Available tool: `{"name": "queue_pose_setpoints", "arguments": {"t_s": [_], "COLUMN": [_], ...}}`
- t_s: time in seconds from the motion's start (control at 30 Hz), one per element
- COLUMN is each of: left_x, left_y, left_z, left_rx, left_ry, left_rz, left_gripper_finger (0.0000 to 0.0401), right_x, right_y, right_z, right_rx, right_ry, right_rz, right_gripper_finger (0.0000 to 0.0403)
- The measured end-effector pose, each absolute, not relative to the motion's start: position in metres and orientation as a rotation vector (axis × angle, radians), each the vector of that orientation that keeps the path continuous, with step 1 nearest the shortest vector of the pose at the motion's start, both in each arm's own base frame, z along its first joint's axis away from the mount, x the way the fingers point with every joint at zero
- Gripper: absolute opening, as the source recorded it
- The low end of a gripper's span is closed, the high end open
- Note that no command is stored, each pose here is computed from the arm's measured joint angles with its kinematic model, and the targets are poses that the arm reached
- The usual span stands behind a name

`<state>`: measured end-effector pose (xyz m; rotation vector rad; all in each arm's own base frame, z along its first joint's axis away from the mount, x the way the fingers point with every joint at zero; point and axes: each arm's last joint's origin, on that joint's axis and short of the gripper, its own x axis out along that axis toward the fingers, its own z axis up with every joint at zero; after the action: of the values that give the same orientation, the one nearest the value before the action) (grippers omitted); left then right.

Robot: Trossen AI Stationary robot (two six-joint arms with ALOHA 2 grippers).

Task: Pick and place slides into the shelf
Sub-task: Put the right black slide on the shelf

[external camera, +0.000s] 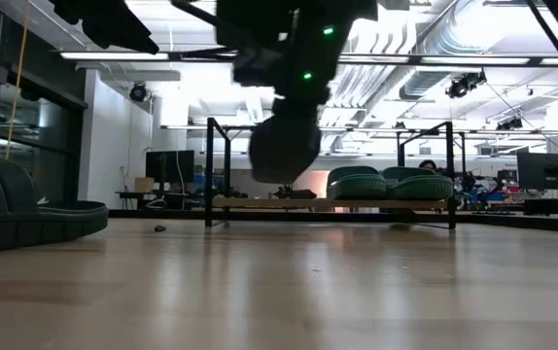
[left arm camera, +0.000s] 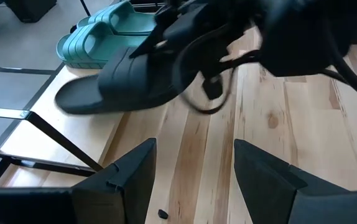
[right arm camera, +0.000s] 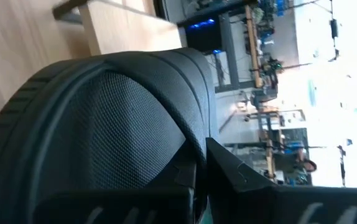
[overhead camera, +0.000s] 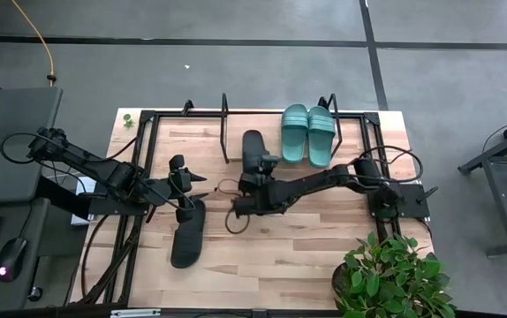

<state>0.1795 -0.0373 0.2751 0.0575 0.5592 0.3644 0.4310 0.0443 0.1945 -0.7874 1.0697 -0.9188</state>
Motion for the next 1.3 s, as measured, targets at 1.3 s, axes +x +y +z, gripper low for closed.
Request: {"name": "queue_pose_setpoints", "arguments": {"t_s": [1.3], "left_x": [0.18], "left_y": [-0.038], "left_z": [0.275], "left_rx": [0.051], "left_ry": [0.556], "left_rz": [0.358], "left_gripper_finger": [0.0198], "right_x": [0.473], "right_y": [-0.088], "right_z": [0.195], "right_rx": [-0.666], "right_ry": [1.03], "right_rz": [-0.834], "right_gripper_finger": [0.0]}}
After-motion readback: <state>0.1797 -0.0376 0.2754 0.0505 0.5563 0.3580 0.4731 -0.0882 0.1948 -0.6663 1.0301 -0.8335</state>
